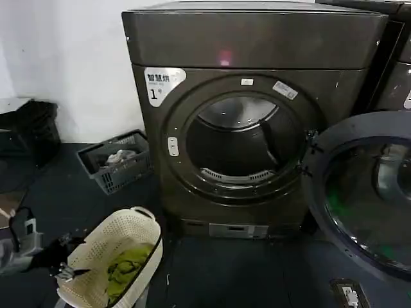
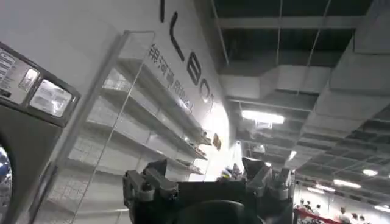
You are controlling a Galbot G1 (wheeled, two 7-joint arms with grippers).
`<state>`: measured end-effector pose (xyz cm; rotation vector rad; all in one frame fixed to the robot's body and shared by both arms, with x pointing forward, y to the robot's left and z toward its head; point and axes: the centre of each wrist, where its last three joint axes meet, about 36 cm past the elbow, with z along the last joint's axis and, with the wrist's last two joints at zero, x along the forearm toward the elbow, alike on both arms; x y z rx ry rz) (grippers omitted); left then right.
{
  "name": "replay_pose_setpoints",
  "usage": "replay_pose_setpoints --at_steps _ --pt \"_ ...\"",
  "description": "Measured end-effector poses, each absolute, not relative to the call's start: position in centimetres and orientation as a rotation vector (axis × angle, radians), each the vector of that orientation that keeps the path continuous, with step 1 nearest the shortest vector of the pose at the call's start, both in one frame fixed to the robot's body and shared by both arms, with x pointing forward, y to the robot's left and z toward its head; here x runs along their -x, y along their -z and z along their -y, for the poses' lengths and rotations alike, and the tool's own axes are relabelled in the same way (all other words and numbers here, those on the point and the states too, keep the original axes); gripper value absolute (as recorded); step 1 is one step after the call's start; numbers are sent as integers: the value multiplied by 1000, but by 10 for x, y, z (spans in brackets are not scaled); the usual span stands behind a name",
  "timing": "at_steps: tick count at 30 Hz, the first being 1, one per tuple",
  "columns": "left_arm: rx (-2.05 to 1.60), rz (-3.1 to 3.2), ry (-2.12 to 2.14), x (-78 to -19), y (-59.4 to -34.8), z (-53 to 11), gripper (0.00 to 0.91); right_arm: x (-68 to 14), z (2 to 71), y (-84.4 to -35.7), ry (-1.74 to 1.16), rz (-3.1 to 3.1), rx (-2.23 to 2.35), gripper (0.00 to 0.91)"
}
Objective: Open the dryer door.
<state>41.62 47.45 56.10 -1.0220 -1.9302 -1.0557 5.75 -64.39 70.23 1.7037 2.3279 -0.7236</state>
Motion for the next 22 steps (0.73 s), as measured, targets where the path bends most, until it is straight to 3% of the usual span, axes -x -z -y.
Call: replay_pose_setpoints --at_steps 22 --pt "1037 1875 1123 -418 -564 -477 907 -56 641 -697 746 -2339 -1701 907"
